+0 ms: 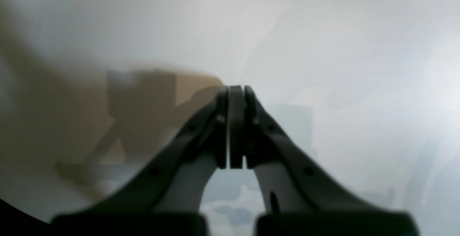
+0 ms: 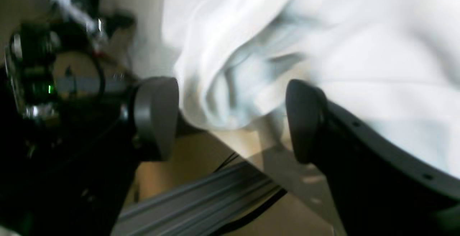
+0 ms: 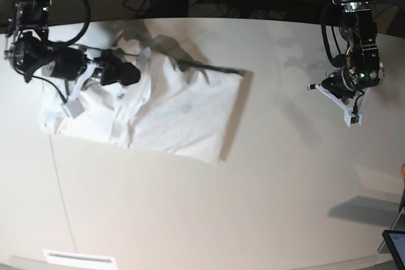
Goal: Fold the T-shirt properly
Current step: 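Tuck and smooth the shirt end with the right gripper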
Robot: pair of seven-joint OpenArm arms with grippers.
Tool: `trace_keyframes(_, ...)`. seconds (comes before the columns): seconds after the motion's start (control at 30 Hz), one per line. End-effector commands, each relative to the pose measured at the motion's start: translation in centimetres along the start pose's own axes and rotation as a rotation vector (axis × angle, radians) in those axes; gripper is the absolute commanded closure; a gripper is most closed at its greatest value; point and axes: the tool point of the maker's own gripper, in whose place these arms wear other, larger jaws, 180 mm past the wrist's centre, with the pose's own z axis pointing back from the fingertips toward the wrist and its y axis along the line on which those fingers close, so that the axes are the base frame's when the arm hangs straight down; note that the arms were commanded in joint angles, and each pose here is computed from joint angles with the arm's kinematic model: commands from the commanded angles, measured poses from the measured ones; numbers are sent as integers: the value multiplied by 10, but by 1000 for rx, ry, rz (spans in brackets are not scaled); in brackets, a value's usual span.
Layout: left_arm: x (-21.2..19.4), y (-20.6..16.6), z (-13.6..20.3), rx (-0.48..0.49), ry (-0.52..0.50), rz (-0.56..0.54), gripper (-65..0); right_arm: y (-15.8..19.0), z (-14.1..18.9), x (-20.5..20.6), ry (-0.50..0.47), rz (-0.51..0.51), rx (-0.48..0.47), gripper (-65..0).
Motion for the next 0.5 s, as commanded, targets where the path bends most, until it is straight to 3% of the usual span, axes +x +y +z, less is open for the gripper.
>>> trace_keyframes(0.0,14,7,6,18,-44,-4,-17,8,2,7,-17,25,22,-432)
trace_keyframes(0.47,14,7,6,16,-44,-4,-17,29,-12,-10,43,59,72,-428)
